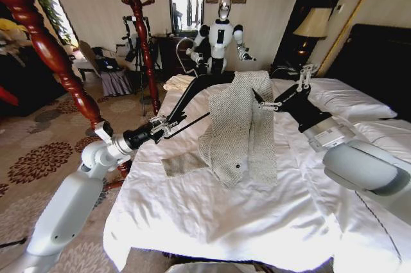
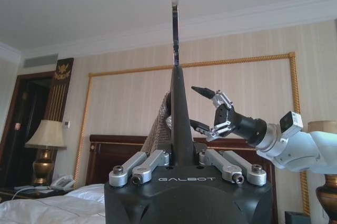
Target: Pick up the clothes from the bed and hang them on the clothes hanger.
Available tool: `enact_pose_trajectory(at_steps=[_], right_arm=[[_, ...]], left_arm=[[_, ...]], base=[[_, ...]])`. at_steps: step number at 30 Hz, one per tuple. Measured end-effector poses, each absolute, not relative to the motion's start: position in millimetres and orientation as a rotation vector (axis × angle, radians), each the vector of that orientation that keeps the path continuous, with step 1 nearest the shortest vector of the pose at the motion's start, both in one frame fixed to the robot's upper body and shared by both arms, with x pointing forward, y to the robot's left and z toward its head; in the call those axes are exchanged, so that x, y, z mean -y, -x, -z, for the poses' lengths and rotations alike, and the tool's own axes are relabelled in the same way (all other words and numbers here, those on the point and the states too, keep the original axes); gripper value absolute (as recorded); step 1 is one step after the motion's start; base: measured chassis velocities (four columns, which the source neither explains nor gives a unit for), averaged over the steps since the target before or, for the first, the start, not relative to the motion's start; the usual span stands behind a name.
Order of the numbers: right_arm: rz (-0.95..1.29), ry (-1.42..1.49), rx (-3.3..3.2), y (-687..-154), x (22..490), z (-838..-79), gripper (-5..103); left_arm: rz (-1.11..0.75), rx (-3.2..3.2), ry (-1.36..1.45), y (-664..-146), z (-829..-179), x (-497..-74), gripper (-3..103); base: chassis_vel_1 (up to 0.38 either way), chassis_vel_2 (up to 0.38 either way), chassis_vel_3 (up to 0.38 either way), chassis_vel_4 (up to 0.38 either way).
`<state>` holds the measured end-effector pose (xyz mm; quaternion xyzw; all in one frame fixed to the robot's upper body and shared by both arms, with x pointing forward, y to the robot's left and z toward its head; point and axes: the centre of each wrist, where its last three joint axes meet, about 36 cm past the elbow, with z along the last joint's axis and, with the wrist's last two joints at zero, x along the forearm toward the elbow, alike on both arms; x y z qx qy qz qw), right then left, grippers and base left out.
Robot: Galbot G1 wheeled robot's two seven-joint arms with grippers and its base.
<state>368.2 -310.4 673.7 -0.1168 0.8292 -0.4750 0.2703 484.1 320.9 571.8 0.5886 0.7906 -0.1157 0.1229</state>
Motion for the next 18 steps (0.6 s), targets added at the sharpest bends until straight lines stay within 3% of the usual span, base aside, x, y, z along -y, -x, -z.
enact_pose_trajectory(at_steps=[18], right_arm=[[1.473,0.353,-2.052,-378.6,321.8,-675.1,100]], left_arm=[[0.324,-2.283,-1.765,-477.4,-572.5,-308.7,18]], base=[[0.0,0.0,0.0,0.0]])
